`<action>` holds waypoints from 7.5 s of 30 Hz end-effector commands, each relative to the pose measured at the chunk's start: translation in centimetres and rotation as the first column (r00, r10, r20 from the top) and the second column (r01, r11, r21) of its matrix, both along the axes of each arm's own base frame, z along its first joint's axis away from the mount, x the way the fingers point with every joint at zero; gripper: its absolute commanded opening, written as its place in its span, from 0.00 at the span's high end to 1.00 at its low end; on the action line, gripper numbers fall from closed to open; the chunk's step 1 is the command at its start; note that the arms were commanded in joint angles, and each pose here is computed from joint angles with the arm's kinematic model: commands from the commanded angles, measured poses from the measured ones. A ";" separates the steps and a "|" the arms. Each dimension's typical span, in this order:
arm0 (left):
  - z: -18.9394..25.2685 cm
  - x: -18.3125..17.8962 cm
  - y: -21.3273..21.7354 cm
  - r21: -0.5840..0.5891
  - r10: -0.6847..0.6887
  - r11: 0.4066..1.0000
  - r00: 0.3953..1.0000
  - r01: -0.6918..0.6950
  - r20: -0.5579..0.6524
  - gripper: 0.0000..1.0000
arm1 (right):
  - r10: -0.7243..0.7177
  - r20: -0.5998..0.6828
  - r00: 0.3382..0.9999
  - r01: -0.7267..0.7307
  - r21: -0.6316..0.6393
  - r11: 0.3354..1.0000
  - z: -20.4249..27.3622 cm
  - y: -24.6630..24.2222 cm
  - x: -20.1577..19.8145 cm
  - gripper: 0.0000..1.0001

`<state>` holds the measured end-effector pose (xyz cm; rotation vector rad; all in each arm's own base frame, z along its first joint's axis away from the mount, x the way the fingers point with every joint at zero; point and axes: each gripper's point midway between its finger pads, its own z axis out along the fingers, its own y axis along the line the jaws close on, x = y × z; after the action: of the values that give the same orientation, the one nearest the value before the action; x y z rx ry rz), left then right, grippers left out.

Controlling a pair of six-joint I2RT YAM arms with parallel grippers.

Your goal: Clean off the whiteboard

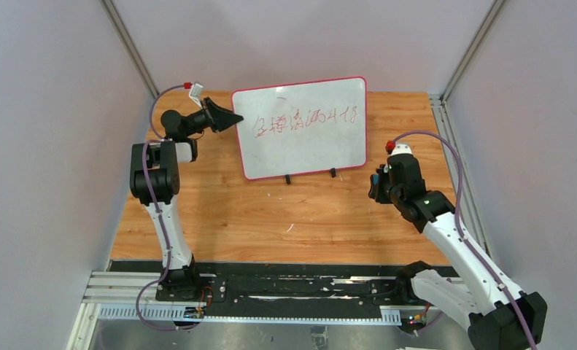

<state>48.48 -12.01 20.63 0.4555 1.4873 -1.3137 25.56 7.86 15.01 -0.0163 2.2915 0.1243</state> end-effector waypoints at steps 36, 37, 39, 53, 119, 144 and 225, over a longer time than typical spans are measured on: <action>-3.4 -1.4 2.1 0.277 0.201 0.941 0.979 -0.194 0.003 1.00 | 0.024 0.122 0.992 -0.018 -0.045 0.999 2.4 1.0 4.1 0.99; -3.4 -1.4 2.1 0.278 0.200 0.941 0.980 -0.193 0.003 1.00 | 0.020 0.141 0.990 -0.012 -0.060 0.998 2.6 1.0 5.0 0.99; -3.4 -1.4 2.1 0.277 0.199 0.942 0.980 -0.192 0.002 1.00 | 0.028 0.174 0.984 -0.013 -0.088 0.996 3.2 1.1 6.6 1.00; -3.3 -1.5 2.1 0.281 0.199 0.941 0.980 -0.190 -0.002 1.00 | 0.122 0.299 0.946 -0.094 -0.109 0.990 8.3 3.8 19.8 1.00; -4.1 -2.2 2.7 0.315 0.206 0.930 0.978 -0.191 -0.013 1.00 | 0.209 0.251 0.945 -0.200 -0.061 0.978 4.5 7.3 26.1 0.99; -3.1 -2.5 2.6 0.320 0.195 0.929 0.981 -0.184 -0.002 1.00 | 0.071 0.197 0.978 -0.049 -0.114 0.992 1.3 1.0 26.7 0.99; -3.3 -3.7 1.9 0.344 0.165 0.927 0.986 -0.149 -0.018 1.00 | 0.381 0.225 0.897 -0.350 -0.165 0.922 4.2 18.0 25.7 0.99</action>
<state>44.20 -10.69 19.51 0.4547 1.7626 -1.1039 48.91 28.66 20.39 -0.5475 1.9781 0.2497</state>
